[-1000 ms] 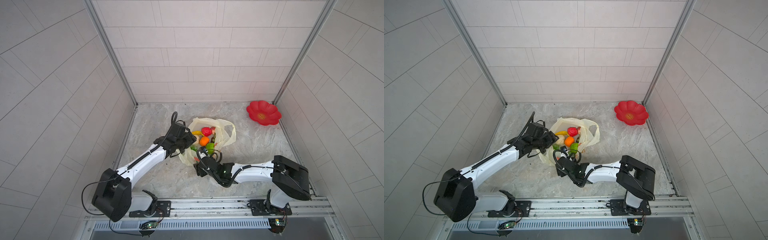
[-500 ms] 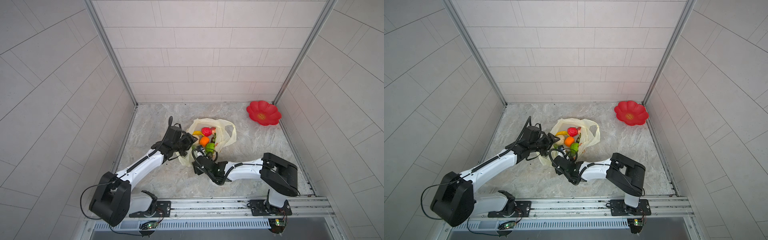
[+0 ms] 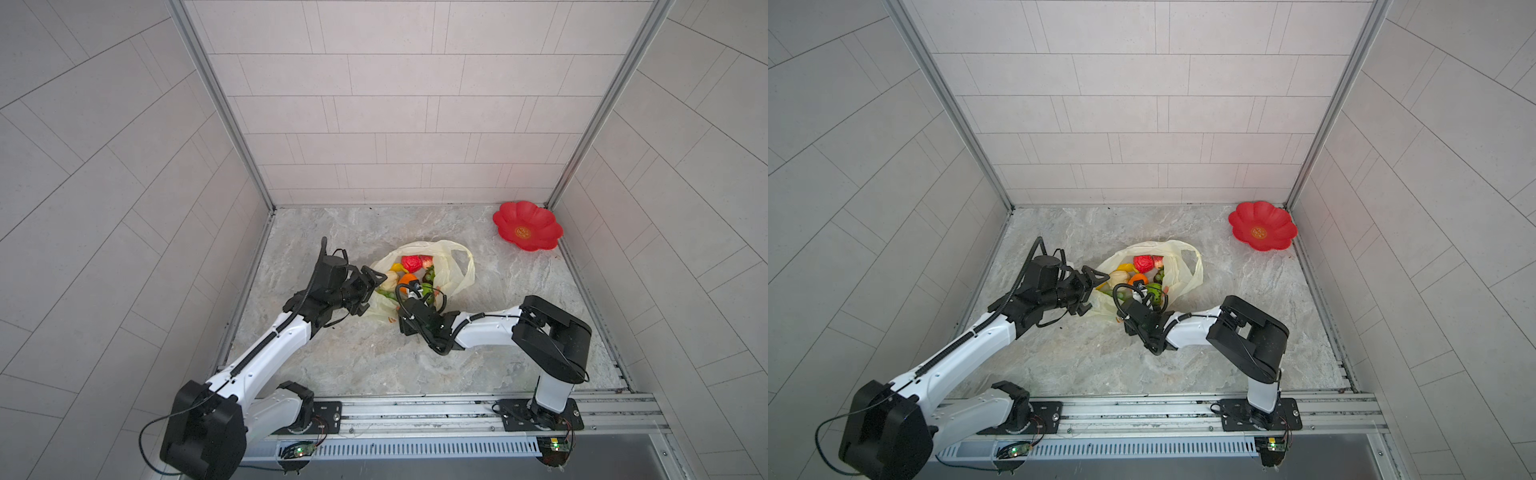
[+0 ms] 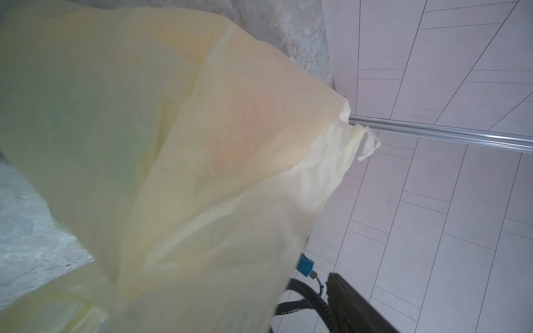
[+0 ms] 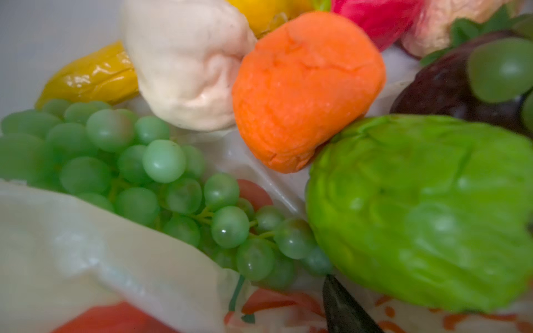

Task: Take fruits out of the plastic bag
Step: Spread open the plastic bag at the top-center of the table.

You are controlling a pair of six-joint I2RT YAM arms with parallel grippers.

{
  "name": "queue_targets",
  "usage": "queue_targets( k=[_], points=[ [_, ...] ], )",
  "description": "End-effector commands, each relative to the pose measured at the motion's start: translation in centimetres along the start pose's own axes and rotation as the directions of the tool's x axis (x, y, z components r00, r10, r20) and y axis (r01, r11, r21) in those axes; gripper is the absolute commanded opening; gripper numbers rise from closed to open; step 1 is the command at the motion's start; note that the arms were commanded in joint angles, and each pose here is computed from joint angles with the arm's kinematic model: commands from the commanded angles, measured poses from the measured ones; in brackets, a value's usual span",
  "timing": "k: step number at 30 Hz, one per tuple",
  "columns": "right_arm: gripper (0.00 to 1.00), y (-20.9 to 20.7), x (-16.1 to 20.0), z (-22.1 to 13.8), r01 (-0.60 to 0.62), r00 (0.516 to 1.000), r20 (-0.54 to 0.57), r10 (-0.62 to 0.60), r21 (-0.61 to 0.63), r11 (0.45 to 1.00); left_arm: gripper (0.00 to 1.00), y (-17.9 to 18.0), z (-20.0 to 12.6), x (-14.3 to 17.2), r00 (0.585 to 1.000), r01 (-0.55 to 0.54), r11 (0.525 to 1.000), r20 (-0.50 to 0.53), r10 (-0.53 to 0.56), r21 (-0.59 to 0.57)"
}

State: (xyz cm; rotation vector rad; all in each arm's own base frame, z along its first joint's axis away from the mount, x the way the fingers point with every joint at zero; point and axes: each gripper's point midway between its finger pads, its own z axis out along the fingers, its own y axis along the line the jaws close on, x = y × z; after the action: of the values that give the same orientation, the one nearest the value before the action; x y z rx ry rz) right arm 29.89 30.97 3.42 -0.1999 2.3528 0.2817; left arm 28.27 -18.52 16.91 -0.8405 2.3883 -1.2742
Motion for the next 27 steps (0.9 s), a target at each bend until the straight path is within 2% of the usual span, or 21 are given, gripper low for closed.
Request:
queue_targets(
  k=[1,4,7,15,20,23,27],
  points=[
    [0.70,-0.6,-1.1,-0.5,-0.012,1.000,0.013,0.012,0.018,1.000,0.81,3.5,-0.5,0.3,0.999,-0.039,0.994,-0.023,0.037,-0.101],
    [0.70,0.3,-2.0,-0.5,0.000,1.000,0.021,0.000,-0.007,1.000,0.77,6.6,-0.1,0.6,0.994,-0.096,0.973,-0.064,0.084,-0.211],
    [0.69,1.2,-2.5,-0.3,0.001,1.000,0.020,0.000,-0.032,0.999,0.71,8.8,0.3,0.5,0.991,-0.128,0.953,-0.080,0.110,-0.275],
    [0.67,1.8,-2.0,0.3,0.012,1.000,-0.001,-0.012,-0.051,0.999,0.71,7.5,0.1,-1.4,0.974,-0.224,0.931,-0.027,0.226,-0.287],
    [0.66,1.7,-2.1,0.4,0.024,1.000,0.002,-0.024,-0.046,0.999,0.68,9.1,2.1,-2.6,0.974,-0.222,0.913,-0.044,0.221,-0.343],
    [0.67,1.3,-2.0,0.8,0.033,0.999,-0.002,-0.034,-0.033,0.999,0.60,9.9,2.8,-3.5,0.976,-0.214,0.908,-0.034,0.217,-0.361],
    [0.68,0.6,-2.0,2.1,0.043,0.999,-0.015,-0.043,-0.020,0.999,0.39,11.0,2.6,-4.6,0.977,-0.202,0.899,-0.013,0.214,-0.389]
  ],
)
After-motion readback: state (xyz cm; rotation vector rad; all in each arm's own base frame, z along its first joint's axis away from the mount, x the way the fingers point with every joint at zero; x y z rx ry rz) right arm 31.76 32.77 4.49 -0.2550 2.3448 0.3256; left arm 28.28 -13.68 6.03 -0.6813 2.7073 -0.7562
